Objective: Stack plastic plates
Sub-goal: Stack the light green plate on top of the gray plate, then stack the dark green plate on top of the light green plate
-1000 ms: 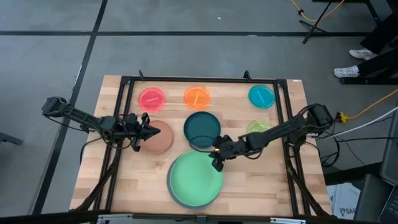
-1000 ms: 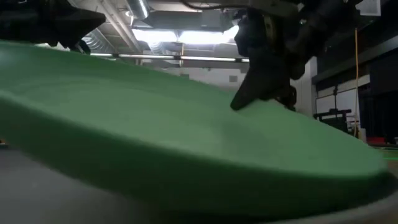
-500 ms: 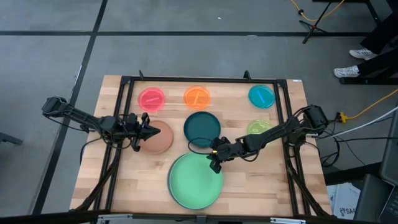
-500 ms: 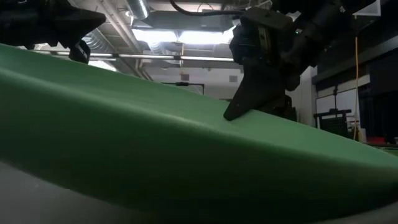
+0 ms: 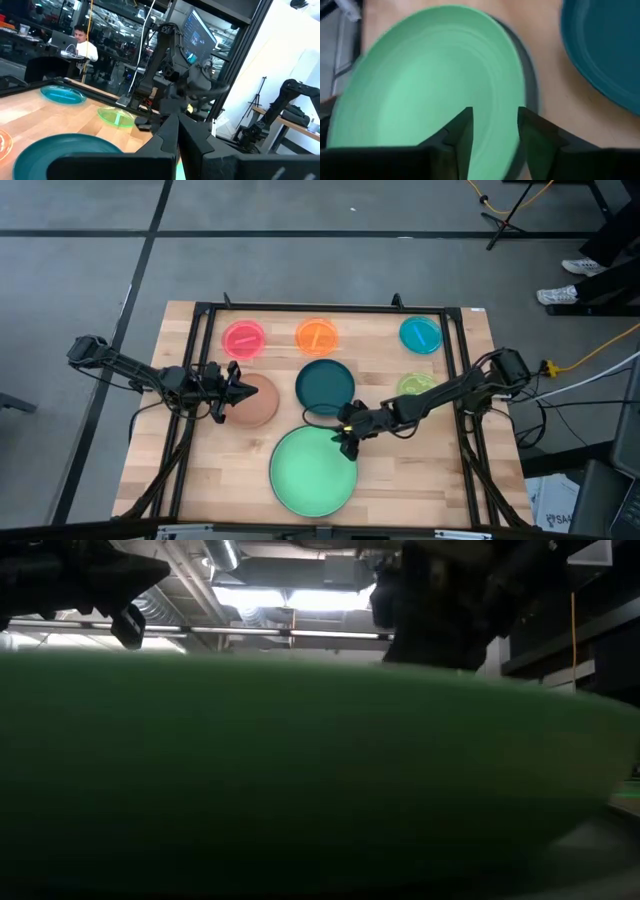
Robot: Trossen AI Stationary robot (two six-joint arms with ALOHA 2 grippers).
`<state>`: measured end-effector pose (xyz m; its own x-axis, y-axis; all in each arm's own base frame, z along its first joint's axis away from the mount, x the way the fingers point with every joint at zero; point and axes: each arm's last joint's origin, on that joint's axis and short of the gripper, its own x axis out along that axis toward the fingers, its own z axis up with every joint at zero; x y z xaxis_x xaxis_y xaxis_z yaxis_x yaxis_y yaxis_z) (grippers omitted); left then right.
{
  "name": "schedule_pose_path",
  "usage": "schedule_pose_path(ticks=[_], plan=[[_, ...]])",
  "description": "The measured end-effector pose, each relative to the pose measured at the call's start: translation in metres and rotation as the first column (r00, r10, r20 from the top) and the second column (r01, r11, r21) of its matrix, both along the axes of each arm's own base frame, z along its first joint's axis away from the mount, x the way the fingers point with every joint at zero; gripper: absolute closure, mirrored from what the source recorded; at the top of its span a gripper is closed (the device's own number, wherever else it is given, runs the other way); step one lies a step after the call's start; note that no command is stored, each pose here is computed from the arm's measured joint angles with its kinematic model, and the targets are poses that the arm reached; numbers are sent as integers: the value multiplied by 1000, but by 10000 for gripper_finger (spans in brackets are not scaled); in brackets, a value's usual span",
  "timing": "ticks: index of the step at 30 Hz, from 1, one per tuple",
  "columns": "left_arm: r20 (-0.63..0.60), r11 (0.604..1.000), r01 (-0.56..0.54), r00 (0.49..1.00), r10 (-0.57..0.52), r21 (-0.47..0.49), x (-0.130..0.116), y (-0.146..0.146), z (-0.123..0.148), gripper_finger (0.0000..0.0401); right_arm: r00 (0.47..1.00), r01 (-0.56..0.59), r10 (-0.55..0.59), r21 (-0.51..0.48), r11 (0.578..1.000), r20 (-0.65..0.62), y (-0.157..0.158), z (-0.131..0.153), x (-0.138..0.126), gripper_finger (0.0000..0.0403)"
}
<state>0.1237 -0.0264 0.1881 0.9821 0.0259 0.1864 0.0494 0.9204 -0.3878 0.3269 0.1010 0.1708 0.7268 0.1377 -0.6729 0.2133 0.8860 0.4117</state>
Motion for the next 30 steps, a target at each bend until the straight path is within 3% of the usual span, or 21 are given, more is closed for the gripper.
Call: schedule_pose_path(ticks=[7,12,16,21,26,30], plan=[[-13,998,67,998,-67,-3,1,-3,-2,397,998,24,-12,-215,976,59,-10,33,-16,247],[-57,991,134,989,-134,-8,2,-13,-7,397,999,50,-44,-390,920,22,-19,43,-30,246],[-82,995,101,991,-102,-16,2,-17,-9,397,990,107,-137,-502,858,-23,-27,44,-40,246],[-89,1000,18,996,-20,-22,2,-14,-10,397,979,123,-183,-442,888,-94,-53,34,-39,246],[-89,1000,9,996,-11,-23,3,-13,-10,397,941,264,-323,-382,886,-101,-99,18,-41,246],[-90,1000,0,996,-2,-23,3,-13,-10,397,902,382,-417,-247,891,-110,-132,4,-47,246]])
